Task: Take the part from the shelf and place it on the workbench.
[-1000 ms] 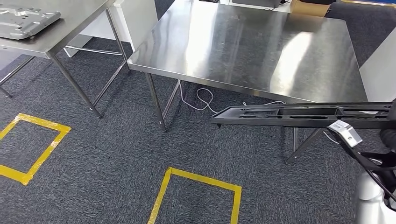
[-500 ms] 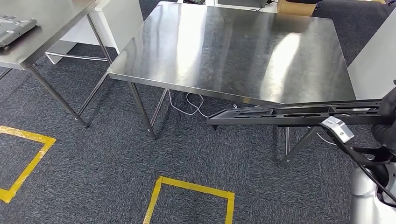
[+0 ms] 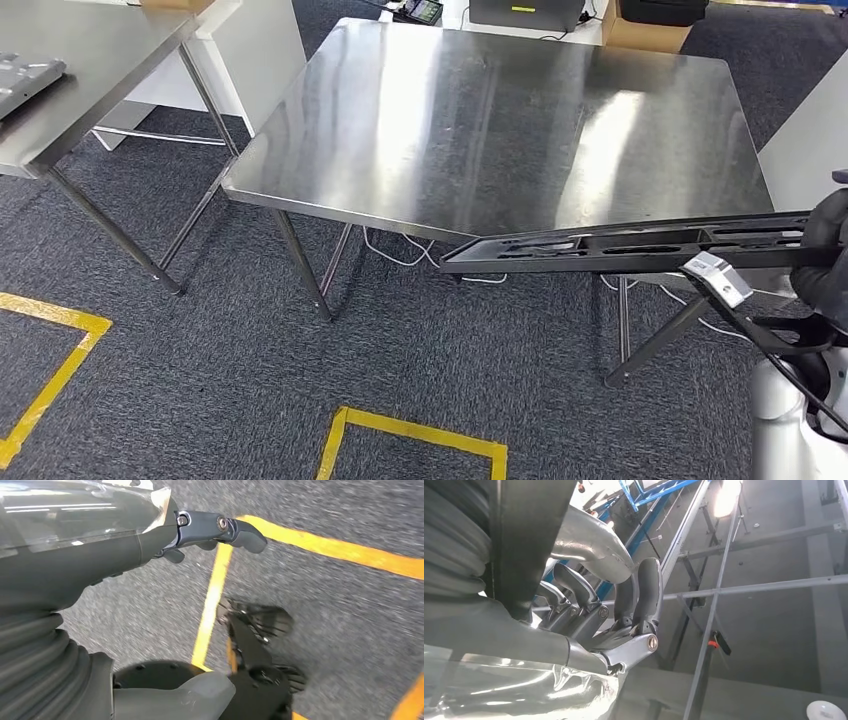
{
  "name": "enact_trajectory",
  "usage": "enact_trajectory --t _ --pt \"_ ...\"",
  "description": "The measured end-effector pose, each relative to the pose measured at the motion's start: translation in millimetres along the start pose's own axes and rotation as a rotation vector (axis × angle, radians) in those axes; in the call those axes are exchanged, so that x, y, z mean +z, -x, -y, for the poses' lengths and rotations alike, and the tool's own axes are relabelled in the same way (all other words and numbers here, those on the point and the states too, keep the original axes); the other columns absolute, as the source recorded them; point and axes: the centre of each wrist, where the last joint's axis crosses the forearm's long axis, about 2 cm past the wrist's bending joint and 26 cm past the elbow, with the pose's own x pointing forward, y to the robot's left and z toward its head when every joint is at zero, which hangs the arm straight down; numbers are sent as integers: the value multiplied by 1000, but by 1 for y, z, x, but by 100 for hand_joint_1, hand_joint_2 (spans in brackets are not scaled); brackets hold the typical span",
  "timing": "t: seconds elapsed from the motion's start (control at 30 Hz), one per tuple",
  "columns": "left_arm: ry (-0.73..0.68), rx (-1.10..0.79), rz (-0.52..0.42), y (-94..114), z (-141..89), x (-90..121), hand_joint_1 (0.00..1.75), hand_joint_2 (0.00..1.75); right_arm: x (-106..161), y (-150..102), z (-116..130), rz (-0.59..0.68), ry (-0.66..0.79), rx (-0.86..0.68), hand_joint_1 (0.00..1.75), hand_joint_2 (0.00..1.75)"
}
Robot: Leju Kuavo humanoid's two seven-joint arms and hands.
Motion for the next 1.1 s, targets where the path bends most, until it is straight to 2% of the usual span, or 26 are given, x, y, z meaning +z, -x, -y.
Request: enact_trajectory --t 0.33,0.57,0.73,1.1 --pt "-6 24 8 -4 2 -1 0 175 -35 -1 -12 34 35 -10 175 175" --pt "-32 29 -7 4 -9 1 0 175 -31 -9 -23 42 -8 -37 175 175" --pt "-26 37 -2 1 -3 0 0 175 -43 -8 -24 51 21 -33 175 175" --pt "-14 18 22 5 1 2 0 175 -32 -9 -29 59 -31 27 175 175"
